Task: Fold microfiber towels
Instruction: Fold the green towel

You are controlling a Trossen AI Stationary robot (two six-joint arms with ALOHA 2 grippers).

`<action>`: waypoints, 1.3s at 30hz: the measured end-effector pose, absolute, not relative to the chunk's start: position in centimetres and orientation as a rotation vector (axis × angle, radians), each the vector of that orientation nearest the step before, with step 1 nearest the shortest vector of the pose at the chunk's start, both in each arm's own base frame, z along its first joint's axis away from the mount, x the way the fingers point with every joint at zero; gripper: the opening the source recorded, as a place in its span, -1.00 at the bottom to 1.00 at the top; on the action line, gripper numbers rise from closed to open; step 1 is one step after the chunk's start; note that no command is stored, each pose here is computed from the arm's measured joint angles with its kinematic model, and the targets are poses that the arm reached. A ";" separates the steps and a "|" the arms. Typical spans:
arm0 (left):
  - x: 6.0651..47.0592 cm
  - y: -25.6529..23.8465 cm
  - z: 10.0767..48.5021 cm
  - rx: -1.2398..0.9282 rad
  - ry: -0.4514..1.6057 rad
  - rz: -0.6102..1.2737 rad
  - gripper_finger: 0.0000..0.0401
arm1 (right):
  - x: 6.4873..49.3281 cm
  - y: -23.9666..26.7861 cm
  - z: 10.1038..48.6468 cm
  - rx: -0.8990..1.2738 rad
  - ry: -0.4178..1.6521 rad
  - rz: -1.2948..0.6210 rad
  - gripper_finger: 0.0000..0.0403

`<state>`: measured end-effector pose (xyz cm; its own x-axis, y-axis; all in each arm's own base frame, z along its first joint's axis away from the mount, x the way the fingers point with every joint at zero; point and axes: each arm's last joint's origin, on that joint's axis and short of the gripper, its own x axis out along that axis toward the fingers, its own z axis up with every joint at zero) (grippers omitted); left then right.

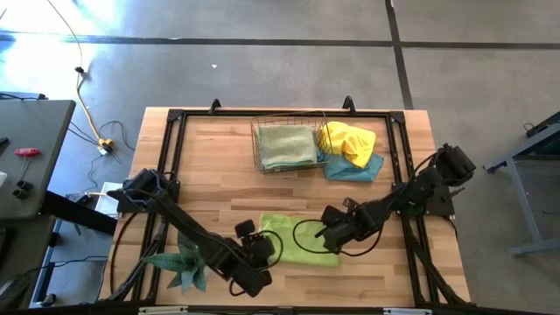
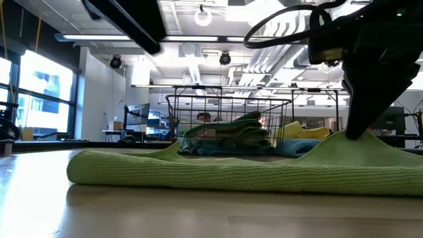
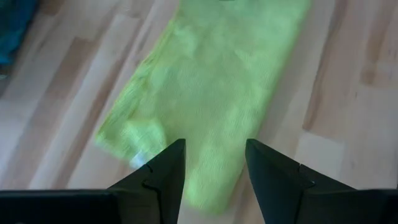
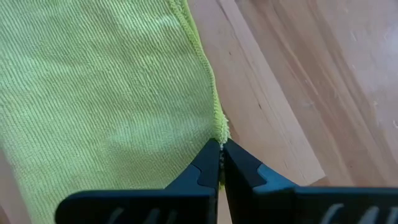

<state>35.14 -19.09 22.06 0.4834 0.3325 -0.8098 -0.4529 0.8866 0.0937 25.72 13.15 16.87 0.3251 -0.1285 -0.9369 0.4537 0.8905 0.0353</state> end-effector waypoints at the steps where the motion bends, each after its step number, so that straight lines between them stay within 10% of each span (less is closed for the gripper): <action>1: 35.6 -19.2 21.5 -0.129 0.948 0.467 -0.22 | 25.7 13.1 16.9 0.316 1.182 -0.391 -1.00; 17: 38.2 -16.9 14.9 0.060 1.148 0.470 -0.22 | 25.7 13.2 16.9 0.361 1.184 -0.406 -1.00; 39: 37.6 -14.7 17.0 0.206 1.185 0.521 -0.22 | 25.8 13.5 16.9 0.368 1.164 -0.396 -1.00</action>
<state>37.57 -14.65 16.96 0.2754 0.4899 -0.8271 -0.2788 0.8641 0.4190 25.83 13.46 16.91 0.3427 -0.1097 -0.9330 0.4822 0.8729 0.0745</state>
